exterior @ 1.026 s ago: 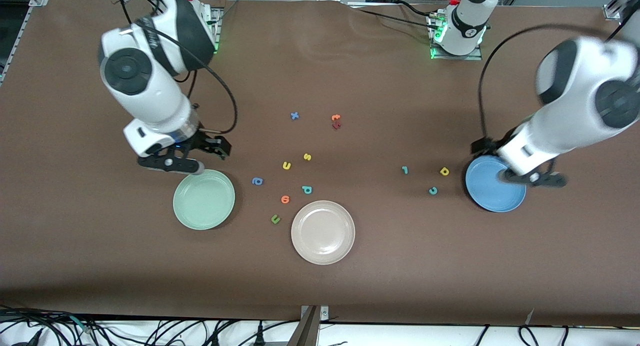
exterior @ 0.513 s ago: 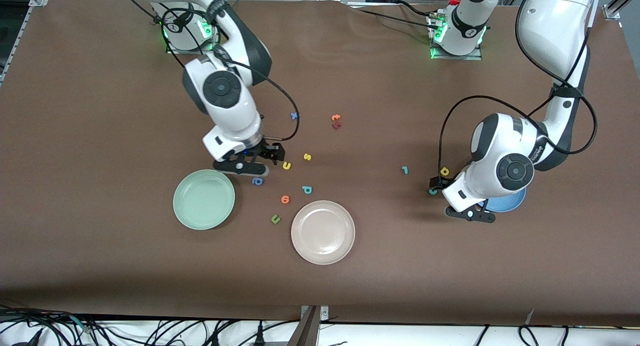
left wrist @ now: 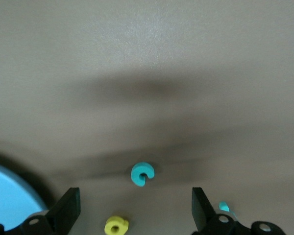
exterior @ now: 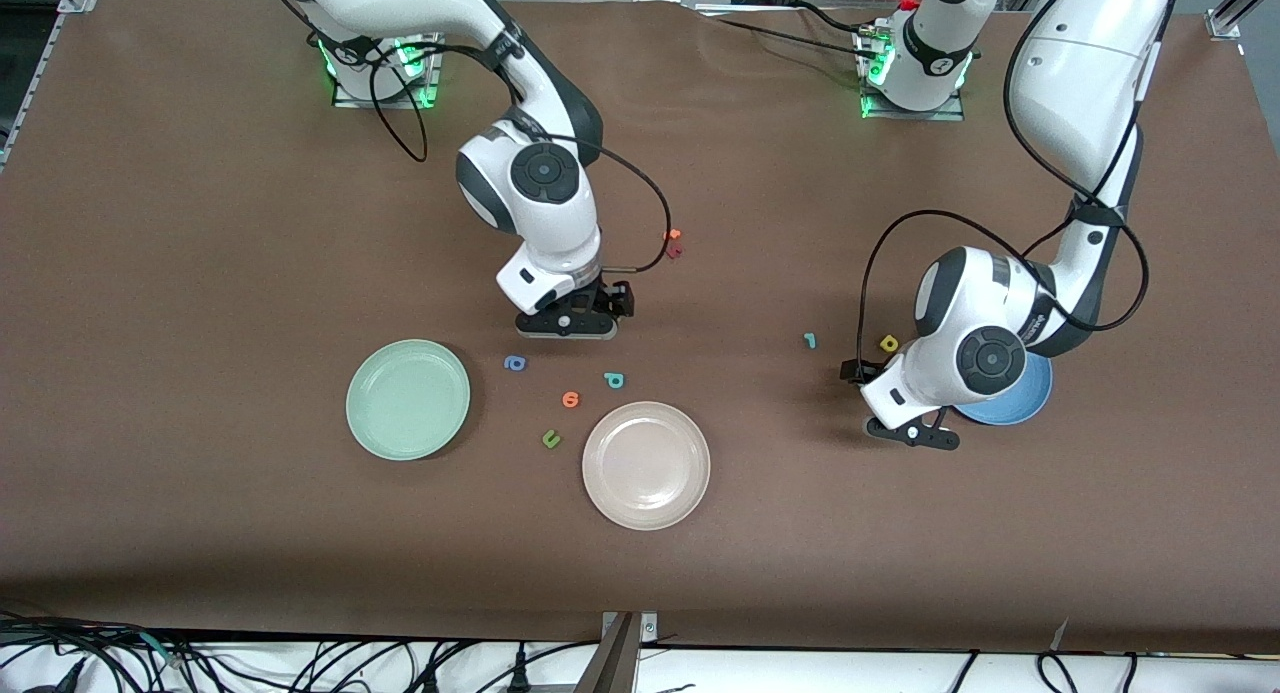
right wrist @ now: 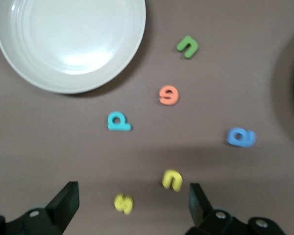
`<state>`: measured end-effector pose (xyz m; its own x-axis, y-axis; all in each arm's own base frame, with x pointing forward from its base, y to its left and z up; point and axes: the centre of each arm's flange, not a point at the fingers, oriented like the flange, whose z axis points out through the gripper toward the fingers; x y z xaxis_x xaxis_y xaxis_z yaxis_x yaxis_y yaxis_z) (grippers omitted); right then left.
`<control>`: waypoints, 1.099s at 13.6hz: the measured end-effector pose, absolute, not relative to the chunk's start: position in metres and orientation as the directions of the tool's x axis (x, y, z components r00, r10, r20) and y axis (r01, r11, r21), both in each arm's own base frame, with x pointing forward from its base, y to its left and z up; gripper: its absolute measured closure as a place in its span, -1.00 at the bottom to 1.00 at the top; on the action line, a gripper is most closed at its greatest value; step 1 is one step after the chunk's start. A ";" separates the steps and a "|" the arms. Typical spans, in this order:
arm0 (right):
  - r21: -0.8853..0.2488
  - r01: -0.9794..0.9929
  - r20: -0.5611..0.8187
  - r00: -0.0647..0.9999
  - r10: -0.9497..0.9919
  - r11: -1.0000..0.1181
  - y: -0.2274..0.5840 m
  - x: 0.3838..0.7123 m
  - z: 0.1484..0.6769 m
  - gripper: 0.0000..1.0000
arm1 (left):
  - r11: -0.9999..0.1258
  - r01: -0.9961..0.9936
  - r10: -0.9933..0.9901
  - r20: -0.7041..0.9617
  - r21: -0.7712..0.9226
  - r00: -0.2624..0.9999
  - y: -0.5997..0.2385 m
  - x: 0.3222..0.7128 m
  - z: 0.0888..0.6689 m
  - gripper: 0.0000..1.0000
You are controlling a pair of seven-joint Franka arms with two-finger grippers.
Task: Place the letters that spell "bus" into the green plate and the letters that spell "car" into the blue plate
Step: 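Reach the left gripper to the teal c while the right gripper reaches letters, then carry the teal c onto the blue plate while the right gripper descends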
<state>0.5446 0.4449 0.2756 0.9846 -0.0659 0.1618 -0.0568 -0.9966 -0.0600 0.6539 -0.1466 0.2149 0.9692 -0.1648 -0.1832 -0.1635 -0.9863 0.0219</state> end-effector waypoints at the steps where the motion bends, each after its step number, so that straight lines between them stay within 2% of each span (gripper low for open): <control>1: -0.083 -0.071 0.183 0.979 -0.086 -0.994 0.443 0.552 0.262 -0.99 | -0.986 -0.163 -0.165 -0.185 0.023 0.969 -0.146 0.653 0.207 -1.00; 5: -0.130 -0.097 0.243 0.962 -0.127 -0.987 0.439 0.583 0.229 -0.99 | -0.987 -0.159 -0.161 -0.170 0.026 0.972 -0.142 0.641 0.180 -0.99; 7: -0.144 -0.098 0.255 0.958 -0.132 -0.985 0.445 0.593 0.221 -0.96 | -0.987 -0.159 -0.161 -0.158 0.028 0.974 -0.142 0.637 0.174 -0.91; 13: -0.142 -0.089 0.249 0.961 -0.122 -0.986 0.458 0.591 0.201 -0.89 | -0.987 -0.157 -0.159 -0.146 0.027 0.976 -0.139 0.635 0.172 0.33; 14: -0.142 -0.086 0.247 0.962 -0.120 -0.986 0.462 0.588 0.200 -0.87 | -0.987 -0.157 -0.159 -0.146 0.027 0.976 -0.140 0.635 0.172 0.44; 15: -0.141 -0.085 0.245 0.962 -0.118 -0.986 0.464 0.586 0.198 -0.85 | -0.987 -0.157 -0.159 -0.146 0.027 0.976 -0.140 0.635 0.172 0.44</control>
<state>0.5857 0.4644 0.1981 0.9624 -0.1179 0.2448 -0.0850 -0.9864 -0.1407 0.6354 -0.1398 0.1725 0.9764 -0.1593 -0.1456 -0.1570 -0.9872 0.0272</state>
